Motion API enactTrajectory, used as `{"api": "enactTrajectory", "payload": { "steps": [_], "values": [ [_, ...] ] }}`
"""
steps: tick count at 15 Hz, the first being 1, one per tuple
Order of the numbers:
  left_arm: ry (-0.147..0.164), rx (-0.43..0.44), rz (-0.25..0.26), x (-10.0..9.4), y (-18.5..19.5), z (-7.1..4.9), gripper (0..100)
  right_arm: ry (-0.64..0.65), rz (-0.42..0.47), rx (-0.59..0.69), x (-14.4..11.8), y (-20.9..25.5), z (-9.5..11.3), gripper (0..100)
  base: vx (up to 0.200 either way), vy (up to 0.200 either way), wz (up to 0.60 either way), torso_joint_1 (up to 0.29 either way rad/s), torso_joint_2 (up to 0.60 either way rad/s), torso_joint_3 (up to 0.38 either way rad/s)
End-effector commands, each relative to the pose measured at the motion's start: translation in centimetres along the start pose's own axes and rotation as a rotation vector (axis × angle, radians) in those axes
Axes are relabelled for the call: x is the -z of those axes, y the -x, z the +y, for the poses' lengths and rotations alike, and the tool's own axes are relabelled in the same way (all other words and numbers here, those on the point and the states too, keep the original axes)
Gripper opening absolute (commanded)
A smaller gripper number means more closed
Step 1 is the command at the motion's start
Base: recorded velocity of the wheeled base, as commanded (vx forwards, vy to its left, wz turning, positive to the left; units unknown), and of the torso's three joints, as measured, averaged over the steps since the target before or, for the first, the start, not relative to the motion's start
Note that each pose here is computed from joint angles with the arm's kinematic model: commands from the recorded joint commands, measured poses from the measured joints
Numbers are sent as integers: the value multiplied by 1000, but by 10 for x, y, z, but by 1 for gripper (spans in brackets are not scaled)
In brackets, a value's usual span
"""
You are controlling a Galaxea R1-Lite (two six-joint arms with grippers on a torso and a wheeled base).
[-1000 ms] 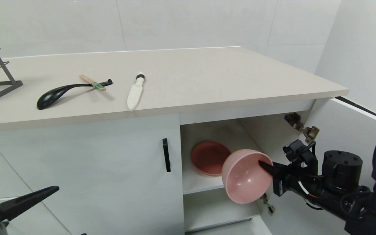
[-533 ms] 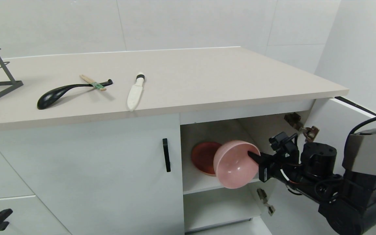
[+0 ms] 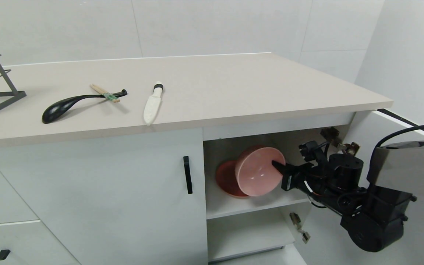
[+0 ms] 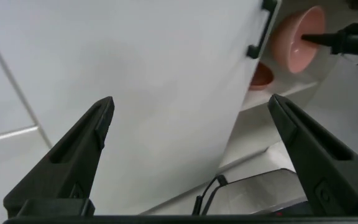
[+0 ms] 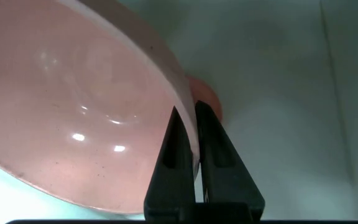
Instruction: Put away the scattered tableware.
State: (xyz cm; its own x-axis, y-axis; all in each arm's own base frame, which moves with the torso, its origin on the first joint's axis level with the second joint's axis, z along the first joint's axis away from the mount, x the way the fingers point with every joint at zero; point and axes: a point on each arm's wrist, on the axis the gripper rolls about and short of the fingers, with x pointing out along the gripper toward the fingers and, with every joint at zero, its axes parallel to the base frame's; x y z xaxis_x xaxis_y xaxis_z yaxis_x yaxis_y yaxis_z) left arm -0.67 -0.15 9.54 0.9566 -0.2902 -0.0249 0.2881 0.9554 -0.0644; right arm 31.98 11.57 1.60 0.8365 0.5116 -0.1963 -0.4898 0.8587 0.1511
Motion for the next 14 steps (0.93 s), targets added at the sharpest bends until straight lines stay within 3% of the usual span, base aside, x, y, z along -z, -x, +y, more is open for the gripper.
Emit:
{"api": "enactTrajectory", "payload": {
  "steps": [1,5,10,14],
  "values": [
    [-1,-66,-8,4,3,-1,100,-15,-18,-5,1,-11,0,0,0,0,0,0,0,0],
    [-2,-101,51,11,4,-1,100,-24,0,-26,15,-24,4,0,0,0,0,0,0,0],
    [-4,-121,49,12,4,-1,100,-35,46,-4,19,-44,-5,0,0,0,0,0,0,0],
    [-8,-127,26,12,6,-2,100,-44,130,58,15,-63,-13,0,0,0,0,0,0,0]
  ]
}}
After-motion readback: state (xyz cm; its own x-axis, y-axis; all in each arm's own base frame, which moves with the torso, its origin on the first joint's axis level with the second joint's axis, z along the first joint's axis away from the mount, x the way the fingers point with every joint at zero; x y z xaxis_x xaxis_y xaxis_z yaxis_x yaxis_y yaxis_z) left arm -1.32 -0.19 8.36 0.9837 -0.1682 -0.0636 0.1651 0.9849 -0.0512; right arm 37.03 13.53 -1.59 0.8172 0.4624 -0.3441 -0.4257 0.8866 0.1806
